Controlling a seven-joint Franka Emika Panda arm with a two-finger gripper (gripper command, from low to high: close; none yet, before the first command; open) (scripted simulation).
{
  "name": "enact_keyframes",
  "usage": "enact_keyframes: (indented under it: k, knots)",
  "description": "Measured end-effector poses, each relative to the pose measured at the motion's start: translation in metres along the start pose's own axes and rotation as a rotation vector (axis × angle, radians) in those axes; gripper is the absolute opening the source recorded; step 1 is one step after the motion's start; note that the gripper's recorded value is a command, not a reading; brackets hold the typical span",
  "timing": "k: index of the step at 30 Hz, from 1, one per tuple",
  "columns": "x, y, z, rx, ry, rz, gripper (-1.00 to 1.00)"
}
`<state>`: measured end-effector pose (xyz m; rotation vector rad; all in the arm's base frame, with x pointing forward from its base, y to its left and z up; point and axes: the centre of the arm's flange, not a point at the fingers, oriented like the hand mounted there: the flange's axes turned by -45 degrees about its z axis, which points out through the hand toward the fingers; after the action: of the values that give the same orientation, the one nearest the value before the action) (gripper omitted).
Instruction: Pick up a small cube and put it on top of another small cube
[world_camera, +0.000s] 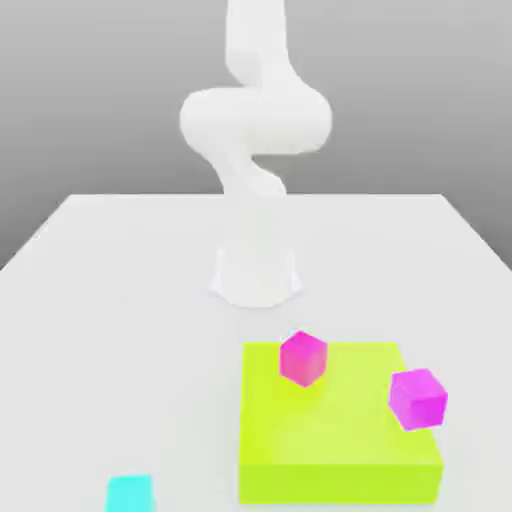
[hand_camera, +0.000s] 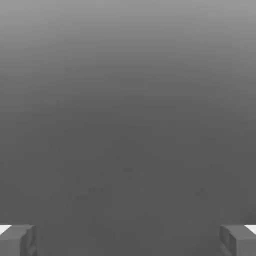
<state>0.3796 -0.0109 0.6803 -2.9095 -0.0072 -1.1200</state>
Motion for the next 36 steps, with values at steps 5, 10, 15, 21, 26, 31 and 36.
enact_keyframes:
  k: [5,10,15,21,26,31,36]
  knots:
    - [-0.003,0.023,0.093,0.038,-0.131,-0.016,0.00]
    - [-0.023,0.045,0.180,0.062,-0.254,-0.030,0.00]
    - [-0.059,0.067,0.262,0.072,-0.375,-0.043,0.00]
    - [-0.120,0.097,0.348,0.062,-0.520,-0.061,0.00]
    - [-0.182,0.120,0.407,0.043,-0.642,-0.089,0.00]
    - [-0.244,0.140,0.456,0.022,-0.729,-0.115,0.00]
    - [-0.273,0.142,0.485,0.021,-0.735,-0.115,-1.00]
